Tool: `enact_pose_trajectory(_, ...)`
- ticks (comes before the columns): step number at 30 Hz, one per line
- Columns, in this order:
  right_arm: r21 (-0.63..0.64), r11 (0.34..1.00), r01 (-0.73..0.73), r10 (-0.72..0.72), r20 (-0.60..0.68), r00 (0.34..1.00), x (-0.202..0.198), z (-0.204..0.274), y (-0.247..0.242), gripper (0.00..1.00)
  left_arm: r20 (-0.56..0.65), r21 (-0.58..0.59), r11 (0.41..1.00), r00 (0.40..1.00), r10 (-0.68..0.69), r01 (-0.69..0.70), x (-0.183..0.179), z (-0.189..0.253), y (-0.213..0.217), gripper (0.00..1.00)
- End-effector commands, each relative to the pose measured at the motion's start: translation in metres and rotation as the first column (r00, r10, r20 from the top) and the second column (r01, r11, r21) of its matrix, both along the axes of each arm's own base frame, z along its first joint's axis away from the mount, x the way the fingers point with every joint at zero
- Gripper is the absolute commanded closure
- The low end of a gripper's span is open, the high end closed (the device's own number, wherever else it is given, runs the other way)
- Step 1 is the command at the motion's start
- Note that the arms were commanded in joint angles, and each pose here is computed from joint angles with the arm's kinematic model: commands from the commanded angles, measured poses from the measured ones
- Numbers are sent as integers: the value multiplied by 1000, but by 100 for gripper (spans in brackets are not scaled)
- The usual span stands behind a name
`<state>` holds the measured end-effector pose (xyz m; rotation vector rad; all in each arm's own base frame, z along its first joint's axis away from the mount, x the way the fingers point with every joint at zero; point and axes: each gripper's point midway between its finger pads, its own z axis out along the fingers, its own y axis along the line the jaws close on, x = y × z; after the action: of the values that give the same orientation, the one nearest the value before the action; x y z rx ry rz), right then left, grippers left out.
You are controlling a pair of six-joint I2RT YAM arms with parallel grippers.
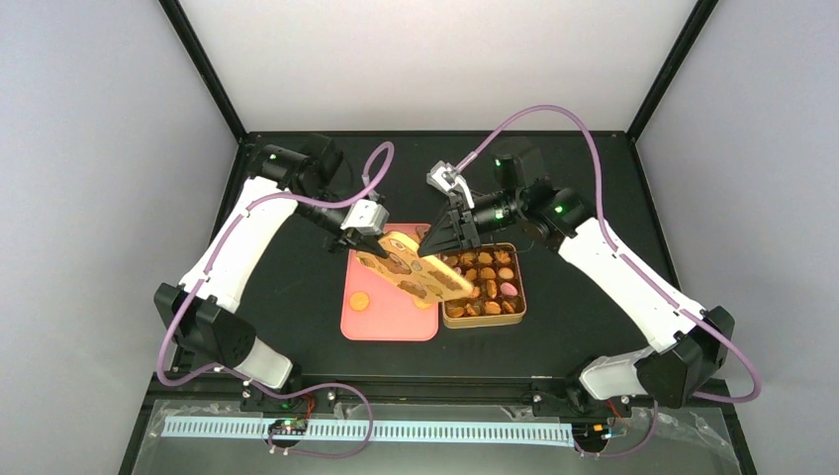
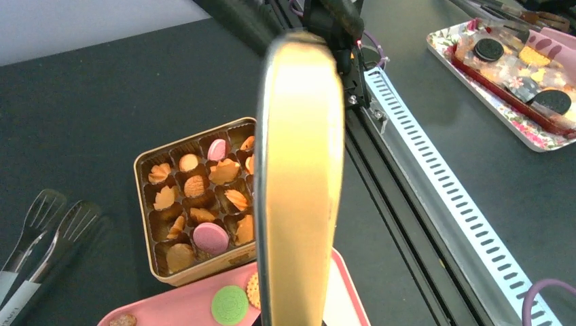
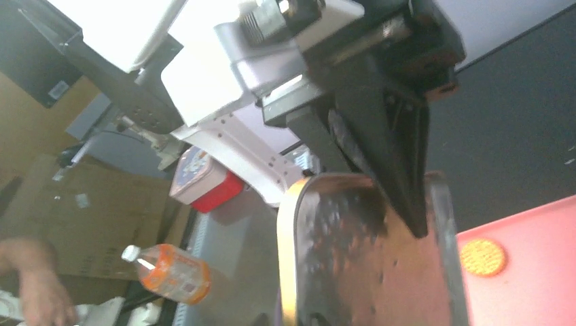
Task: Pack the cookies
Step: Pass from the right arm to the left, then pass from the left arm to the right
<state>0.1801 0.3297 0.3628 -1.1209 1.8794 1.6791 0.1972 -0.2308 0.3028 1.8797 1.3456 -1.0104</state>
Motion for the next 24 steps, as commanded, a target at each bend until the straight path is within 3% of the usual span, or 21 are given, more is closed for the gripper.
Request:
enact_pose_trajectory(1, -89, 992, 84, -75, 101, 992, 13, -9, -3, 66, 0, 5, 1000, 1000, -3, 3, -3, 2, -1, 98)
enact_pose_trajectory(5, -139, 980, 141, -122, 138, 983, 18, -23, -14, 44, -32, 10, 1000, 999, 27, -27, 4, 2, -4, 98)
enact_pose_trajectory(8, -158, 974, 161, -138, 145, 980, 15, -35, -20, 43, -85, 24, 998, 995, 60, -58, 11, -1, -7, 98)
enact_pose_trajectory(12, -167, 972, 163, -143, 125, 982, 11, -47, -23, 54, -174, 14, 996, 981, 84, -83, 15, -4, -13, 96)
enact_pose_trajectory(17, -222, 948, 227, -202, 126, 971, 21, -62, -28, 82, -244, -16, 992, 963, 115, -123, 24, 2, -21, 87)
enact_pose_trajectory(18, -237, 938, 252, -226, 130, 965, 25, -64, -30, 88, -246, -14, 990, 960, 131, -139, 27, 3, -22, 80)
enact_pose_trajectory(21, -271, 899, 343, -326, 109, 939, 44, -74, -45, 99, -241, 12, 972, 943, 229, -233, 45, -1, -25, 25)
enact_pose_trajectory(22, -277, 885, 373, -367, 78, 927, 52, -79, -53, 99, -201, 19, 960, 939, 279, -281, 58, -4, -25, 18)
enact_pose_trajectory(24, -288, 859, 423, -444, -9, 896, 67, -92, -72, 99, -167, 48, 932, 918, 361, -358, 74, -13, -23, 14)
